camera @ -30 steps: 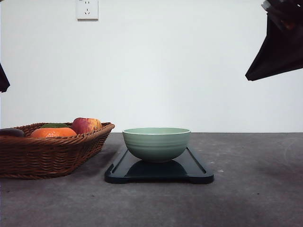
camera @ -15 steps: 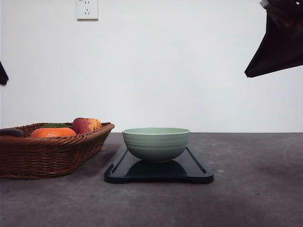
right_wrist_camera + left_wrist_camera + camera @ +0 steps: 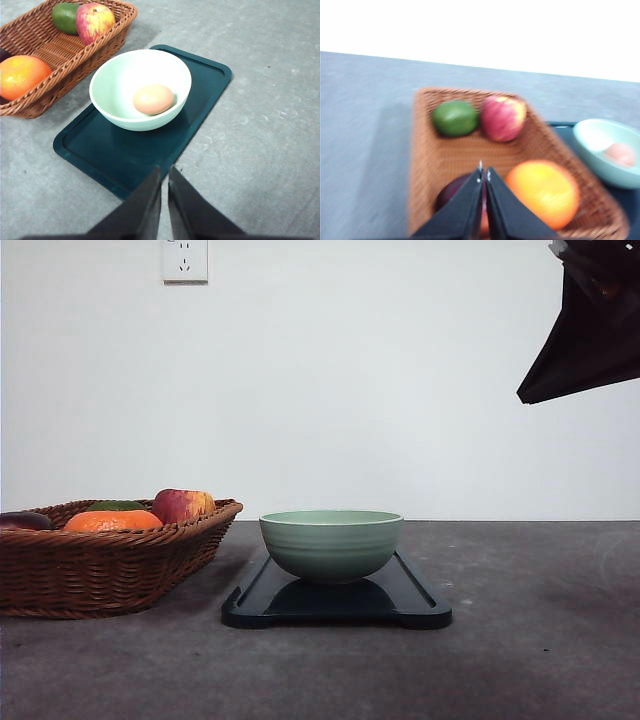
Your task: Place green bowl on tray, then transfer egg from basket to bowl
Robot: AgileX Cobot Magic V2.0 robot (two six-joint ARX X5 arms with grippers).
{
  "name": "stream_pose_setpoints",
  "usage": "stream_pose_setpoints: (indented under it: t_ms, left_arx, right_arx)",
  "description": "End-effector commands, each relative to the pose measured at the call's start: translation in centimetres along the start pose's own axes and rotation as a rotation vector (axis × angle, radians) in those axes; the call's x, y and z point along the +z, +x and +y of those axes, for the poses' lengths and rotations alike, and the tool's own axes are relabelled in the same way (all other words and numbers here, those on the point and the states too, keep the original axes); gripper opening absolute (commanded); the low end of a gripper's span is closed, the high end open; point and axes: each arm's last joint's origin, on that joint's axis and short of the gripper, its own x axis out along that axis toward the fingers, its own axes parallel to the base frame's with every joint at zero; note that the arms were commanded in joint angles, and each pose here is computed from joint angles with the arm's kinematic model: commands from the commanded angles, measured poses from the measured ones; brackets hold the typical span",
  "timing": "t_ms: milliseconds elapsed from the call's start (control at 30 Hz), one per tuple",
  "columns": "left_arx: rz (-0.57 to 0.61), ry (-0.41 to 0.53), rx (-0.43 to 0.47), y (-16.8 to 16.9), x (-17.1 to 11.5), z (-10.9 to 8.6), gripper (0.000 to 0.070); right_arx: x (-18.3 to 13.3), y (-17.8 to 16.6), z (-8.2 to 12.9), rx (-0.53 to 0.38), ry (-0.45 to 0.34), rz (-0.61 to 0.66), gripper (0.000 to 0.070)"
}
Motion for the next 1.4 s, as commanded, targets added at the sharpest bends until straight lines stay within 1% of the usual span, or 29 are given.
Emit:
stream_pose_setpoints:
  t_ms: [0, 200, 300, 400, 1100, 1133, 1200, 1233, 1300, 1367]
  left_arx:
    - [0.0, 0.001, 0.014, -0.1, -0.7, 0.2, 0.0]
    - [0.073, -0.012, 0.072, -0.6, -2.5, 0.9, 0.0]
    - [0.056, 0.016, 0.116, -0.8, -2.4, 1.1, 0.0]
    - [0.041, 0.039, 0.141, -0.9, -2.3, 1.3, 0.0]
    - [0.045, 0.036, 0.142, -0.9, -2.3, 1.3, 0.0]
    - [0.045, 0.036, 0.142, -0.9, -2.3, 1.3, 0.0]
    - [0.045, 0.036, 0.142, -0.9, -2.3, 1.3, 0.0]
    - [0.045, 0.036, 0.142, -0.9, -2.3, 1.3, 0.0]
    - [0.045, 0.036, 0.142, -0.9, -2.3, 1.3, 0.0]
    - [0.045, 0.036, 0.142, -0.9, -2.3, 1.3, 0.0]
  right_arx:
    - [0.3, 0.0, 0.1, 0.005, -0.008, -0.015, 0.0017]
    - [0.3, 0.0, 0.1, 0.005, -0.008, -0.015, 0.0017]
    - [0.3, 0.0, 0.1, 0.005, -0.008, -0.015, 0.0017]
    - [0.3, 0.0, 0.1, 0.005, -0.008, -0.016, 0.0017]
    - [0.3, 0.0, 0.1, 0.005, -0.011, -0.019, 0.0017]
    - [0.4, -0.1, 0.1, -0.004, -0.036, -0.02, 0.0017]
    - [0.4, -0.4, 0.0, -0.047, -0.115, -0.029, 0.0017]
    - [0.2, -0.7, -0.2, -0.074, -0.125, -0.031, 0.0017]
    - [-0.4, -1.2, -0.5, -0.132, -0.119, -0.047, 0.0017]
    - [-1.8, -1.6, -1.1, -0.178, -0.08, -0.072, 0.0017]
